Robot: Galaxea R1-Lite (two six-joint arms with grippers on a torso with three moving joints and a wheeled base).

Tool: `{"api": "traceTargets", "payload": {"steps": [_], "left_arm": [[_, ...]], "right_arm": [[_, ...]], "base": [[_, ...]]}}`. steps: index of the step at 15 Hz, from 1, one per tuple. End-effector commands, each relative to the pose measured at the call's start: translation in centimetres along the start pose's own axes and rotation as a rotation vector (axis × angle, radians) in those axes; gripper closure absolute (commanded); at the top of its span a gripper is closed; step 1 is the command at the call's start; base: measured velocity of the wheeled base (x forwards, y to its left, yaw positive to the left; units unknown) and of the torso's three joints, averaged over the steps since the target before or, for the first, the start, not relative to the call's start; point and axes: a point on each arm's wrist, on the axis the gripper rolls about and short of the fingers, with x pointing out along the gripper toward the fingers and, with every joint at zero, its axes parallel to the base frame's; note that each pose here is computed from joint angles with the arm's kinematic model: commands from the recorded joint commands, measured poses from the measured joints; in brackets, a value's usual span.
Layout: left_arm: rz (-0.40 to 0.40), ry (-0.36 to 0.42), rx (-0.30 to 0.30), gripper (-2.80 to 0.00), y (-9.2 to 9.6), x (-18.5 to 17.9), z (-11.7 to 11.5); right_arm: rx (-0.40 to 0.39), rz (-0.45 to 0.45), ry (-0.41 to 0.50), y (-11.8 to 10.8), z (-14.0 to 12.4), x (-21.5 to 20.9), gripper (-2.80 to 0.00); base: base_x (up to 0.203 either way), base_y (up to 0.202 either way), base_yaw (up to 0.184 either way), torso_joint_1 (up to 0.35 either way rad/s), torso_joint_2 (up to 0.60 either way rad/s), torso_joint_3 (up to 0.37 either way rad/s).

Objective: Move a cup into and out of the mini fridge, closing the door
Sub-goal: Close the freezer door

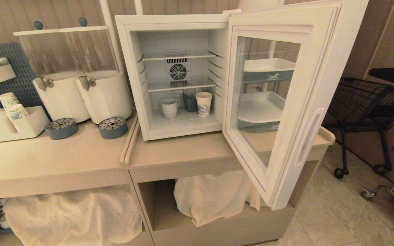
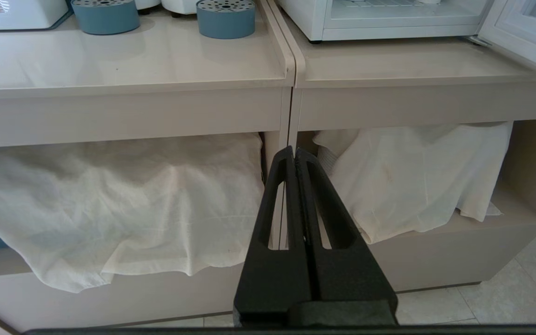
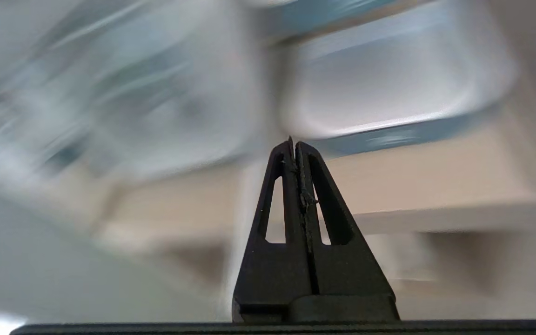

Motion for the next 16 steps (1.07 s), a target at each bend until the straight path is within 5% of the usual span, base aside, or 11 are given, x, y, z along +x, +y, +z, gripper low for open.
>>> {"api": "traceTargets", "payload": {"steps": [1,3,5,9,13,16], "left_arm": [[0.001,0.001,-0.002,0.00,0.0,0.0,0.0],[0.001,0.001,-0.002,0.00,0.0,0.0,0.0],[0.001,0.001,-0.002,0.00,0.0,0.0,0.0],[0.002,0.001,-0.002,0.00,0.0,0.0,0.0],[0.002,0.001,-0.004,0.00,0.0,0.0,0.0],[0.002,-0.001,-0.006,0.00,0.0,0.0,0.0]], "right_arm": [[0.035,0.358,0.127,-2.1,-0.4,1.6,0.00],[0.054,0.649,0.197,-3.8,-0.2,2.3,0.00],[0.068,0.819,0.236,-5.2,0.5,3.8,0.00],[0.106,0.940,0.316,-1.9,0.4,6.0,0.00],[0.087,0.951,0.344,1.9,-0.7,8.9,0.00],[0.080,0.952,0.349,2.6,-0.9,11.1,0.00]], "base": [[0.000,0.000,0.000,0.000,0.00,0.000],[0.000,0.000,0.000,0.000,0.00,0.000],[0.000,0.000,0.000,0.000,0.00,0.000],[0.000,0.000,0.000,0.000,0.00,0.000],[0.000,0.000,0.000,0.000,0.00,0.000],[0.000,0.000,0.000,0.000,0.00,0.000]]}}
